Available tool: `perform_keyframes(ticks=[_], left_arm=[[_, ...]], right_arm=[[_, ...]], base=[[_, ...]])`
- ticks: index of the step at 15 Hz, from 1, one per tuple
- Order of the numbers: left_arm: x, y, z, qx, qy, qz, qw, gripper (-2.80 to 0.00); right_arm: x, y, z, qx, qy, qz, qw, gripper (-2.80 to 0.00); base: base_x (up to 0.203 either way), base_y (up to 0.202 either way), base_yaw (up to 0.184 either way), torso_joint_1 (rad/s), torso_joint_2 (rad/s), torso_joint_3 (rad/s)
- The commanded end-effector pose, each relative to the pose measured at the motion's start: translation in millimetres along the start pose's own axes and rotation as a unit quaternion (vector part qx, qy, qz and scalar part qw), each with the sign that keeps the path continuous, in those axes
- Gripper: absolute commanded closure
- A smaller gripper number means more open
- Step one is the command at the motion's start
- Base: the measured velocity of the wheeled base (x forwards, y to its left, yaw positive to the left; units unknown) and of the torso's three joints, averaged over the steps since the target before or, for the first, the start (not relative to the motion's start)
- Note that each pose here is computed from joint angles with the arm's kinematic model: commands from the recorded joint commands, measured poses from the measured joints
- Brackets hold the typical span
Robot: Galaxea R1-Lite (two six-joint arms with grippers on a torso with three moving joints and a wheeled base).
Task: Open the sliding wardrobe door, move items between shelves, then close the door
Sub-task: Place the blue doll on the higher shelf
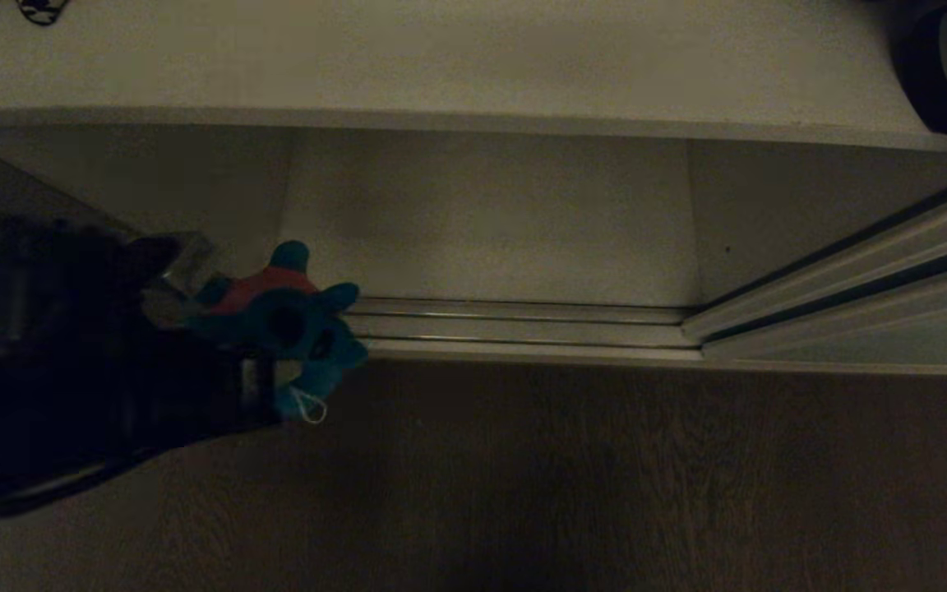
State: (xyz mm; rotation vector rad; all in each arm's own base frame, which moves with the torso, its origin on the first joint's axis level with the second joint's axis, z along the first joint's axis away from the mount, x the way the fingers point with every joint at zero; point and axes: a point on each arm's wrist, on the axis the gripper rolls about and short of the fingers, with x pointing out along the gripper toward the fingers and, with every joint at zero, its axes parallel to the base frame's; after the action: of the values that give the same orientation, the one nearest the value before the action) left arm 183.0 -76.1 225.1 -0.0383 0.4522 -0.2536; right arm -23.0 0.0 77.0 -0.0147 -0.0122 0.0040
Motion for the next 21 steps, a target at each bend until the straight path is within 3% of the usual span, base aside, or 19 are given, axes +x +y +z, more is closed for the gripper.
perform_keyframes(ticks=[1,4,7,12,21], left_arm=[[-64.5,10.9,-17.2,-0.001,-0.06,-0.008,0.9982,0.0],[-107.1,24.8,-55.4,0.019,-0.082,0.009,0.9964,0.0],[-141.7,31.4,-77.9,0.023,-0.122,0.009,0.9922,0.0],[-173.2,30.5,-87.5,0.04,-0.176,0.013,0.9834,0.0],[-185.5,30.1,-101.5,0.05,-0.135,0.014,0.9895,0.0]], right_arm=[[-0.1,0.0,0.0,0.0,-0.001,0.0,1.0,0.0],[-0.1,0.0,0.0,0.0,-0.001,0.0,1.0,0.0],[-0.1,0.0,0.0,0.0,-0.001,0.0,1.0,0.0],[-0.1,0.0,0.0,0.0,-0.001,0.0,1.0,0.0],[-0.1,0.0,0.0,0.0,-0.001,0.0,1.0,0.0]], base=[[0.0,0.0,0.0,0.0,0.0,0.0],[0.0,0.0,0.0,0.0,0.0,0.0],[0.0,0.0,0.0,0.0,0.0,0.0],[0.0,0.0,0.0,0.0,0.0,0.0],[0.0,0.0,0.0,0.0,0.0,0.0]])
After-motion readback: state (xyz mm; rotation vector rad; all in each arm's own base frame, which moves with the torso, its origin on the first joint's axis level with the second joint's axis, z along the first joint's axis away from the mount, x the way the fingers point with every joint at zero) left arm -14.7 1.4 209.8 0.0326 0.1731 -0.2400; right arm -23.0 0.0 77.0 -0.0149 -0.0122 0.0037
